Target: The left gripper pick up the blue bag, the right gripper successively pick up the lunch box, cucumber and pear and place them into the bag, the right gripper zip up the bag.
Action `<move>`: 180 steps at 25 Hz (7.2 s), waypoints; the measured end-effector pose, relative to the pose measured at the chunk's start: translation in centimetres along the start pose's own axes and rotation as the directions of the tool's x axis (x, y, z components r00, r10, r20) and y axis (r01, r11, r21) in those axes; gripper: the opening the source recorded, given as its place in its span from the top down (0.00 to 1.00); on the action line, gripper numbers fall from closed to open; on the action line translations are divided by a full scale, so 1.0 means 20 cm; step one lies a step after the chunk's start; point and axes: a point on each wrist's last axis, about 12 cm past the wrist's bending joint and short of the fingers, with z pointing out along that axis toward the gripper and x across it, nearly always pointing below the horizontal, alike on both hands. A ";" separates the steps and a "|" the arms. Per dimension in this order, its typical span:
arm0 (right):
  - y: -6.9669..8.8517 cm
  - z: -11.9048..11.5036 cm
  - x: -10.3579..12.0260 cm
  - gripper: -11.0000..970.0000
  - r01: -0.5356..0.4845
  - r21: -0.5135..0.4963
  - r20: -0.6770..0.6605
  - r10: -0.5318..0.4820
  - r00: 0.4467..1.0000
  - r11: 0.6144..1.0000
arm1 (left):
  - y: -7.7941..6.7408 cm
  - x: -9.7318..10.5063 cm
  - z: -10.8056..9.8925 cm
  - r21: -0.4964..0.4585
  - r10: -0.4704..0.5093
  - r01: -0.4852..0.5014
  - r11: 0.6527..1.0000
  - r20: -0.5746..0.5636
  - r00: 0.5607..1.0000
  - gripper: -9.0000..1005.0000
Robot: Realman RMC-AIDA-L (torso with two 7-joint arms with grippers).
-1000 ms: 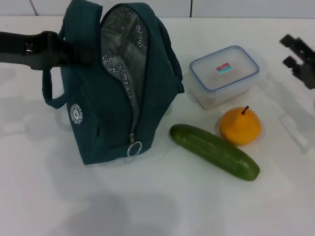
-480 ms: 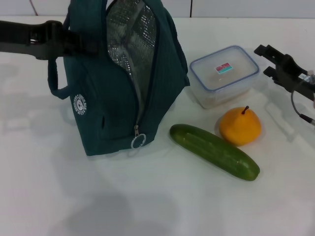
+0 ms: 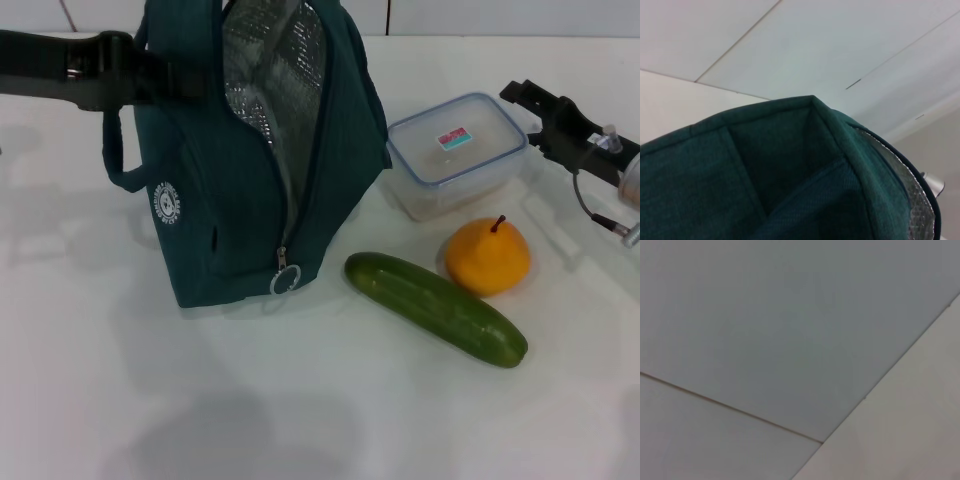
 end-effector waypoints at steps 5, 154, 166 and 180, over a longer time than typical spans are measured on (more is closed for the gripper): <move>0.03 0.03 0.00 0.10 -0.008 -0.007 -0.013 0.008 1.000 1.000 | -0.01 -0.02 0.00 0.000 0.013 -0.013 1.000 0.002 1.000 0.95; 0.40 -0.22 -0.20 0.85 -0.016 -0.711 0.144 0.169 0.975 0.703 | -0.04 0.03 0.07 0.055 0.038 -0.036 0.998 -0.040 0.998 0.95; 0.62 -0.09 -0.16 0.83 -0.033 -0.772 0.024 0.081 0.996 0.635 | 0.00 0.06 0.16 0.027 0.020 -0.019 0.999 -0.072 0.997 0.95; 0.63 0.02 0.04 0.80 -0.062 -0.686 -0.127 -0.036 0.991 0.725 | -0.01 0.06 0.21 0.042 0.025 -0.021 0.999 -0.084 0.996 0.95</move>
